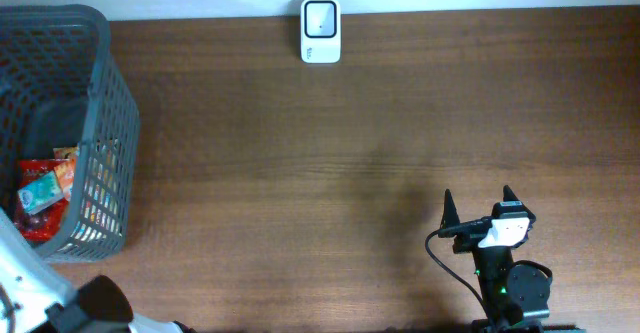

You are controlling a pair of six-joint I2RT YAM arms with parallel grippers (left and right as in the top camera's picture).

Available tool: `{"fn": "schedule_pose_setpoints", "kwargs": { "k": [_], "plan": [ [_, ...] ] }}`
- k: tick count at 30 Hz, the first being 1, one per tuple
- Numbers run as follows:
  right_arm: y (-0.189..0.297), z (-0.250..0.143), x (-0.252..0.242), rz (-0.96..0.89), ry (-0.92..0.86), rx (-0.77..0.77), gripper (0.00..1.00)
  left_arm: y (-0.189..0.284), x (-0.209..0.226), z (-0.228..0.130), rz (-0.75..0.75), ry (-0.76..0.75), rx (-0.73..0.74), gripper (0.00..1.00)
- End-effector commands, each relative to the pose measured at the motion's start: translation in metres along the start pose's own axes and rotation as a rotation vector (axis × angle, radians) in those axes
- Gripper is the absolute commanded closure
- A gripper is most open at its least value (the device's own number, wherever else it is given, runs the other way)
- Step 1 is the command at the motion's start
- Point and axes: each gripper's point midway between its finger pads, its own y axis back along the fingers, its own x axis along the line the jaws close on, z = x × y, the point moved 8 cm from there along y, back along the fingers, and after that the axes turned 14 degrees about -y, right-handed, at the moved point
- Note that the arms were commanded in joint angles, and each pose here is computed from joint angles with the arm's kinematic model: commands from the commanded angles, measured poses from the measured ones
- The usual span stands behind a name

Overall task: Scan the item barcode
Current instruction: 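Reach the left gripper into the basket and grasp the orange tissue pack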

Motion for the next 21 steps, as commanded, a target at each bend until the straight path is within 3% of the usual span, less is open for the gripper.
{"fn": "schedule_pose_setpoints", "kwargs": {
  "k": [1,5,11,15,17,19,20,21],
  "plan": [
    [0.0,-0.003,-0.002,-0.006,-0.005,0.003,0.01,-0.03,0.005,-0.014,-0.051,0.07,0.127,0.01],
    [0.0,-0.003,-0.002,-0.006,-0.005,0.003,0.01,-0.079,-0.004,-0.033,-0.101,0.048,0.309,0.01],
    [0.0,-0.003,-0.002,-0.006,-0.005,0.003,0.02,-0.162,-0.027,-0.091,-0.189,0.022,0.707,0.01],
    [0.0,-0.003,-0.002,-0.006,-0.005,0.003,0.01,-0.191,-0.053,-0.111,-0.354,-0.054,0.748,0.12],
    [0.0,-0.003,-0.002,-0.006,-0.005,0.003,0.02,-0.199,-0.064,-0.119,-0.371,-0.074,0.757,0.16],
    [0.0,-0.003,-0.002,-0.006,-0.005,0.003,0.02,-0.205,-0.074,-0.125,-0.372,-0.097,0.764,0.25],
    [0.0,-0.003,-0.002,-0.006,-0.005,0.003,0.01,-0.209,-0.078,-0.128,-0.357,-0.116,0.77,0.36],
    [0.0,-0.003,-0.002,-0.006,-0.005,0.002,0.02,-0.212,-0.081,-0.132,-0.323,-0.124,0.782,0.37]
  ]
}}
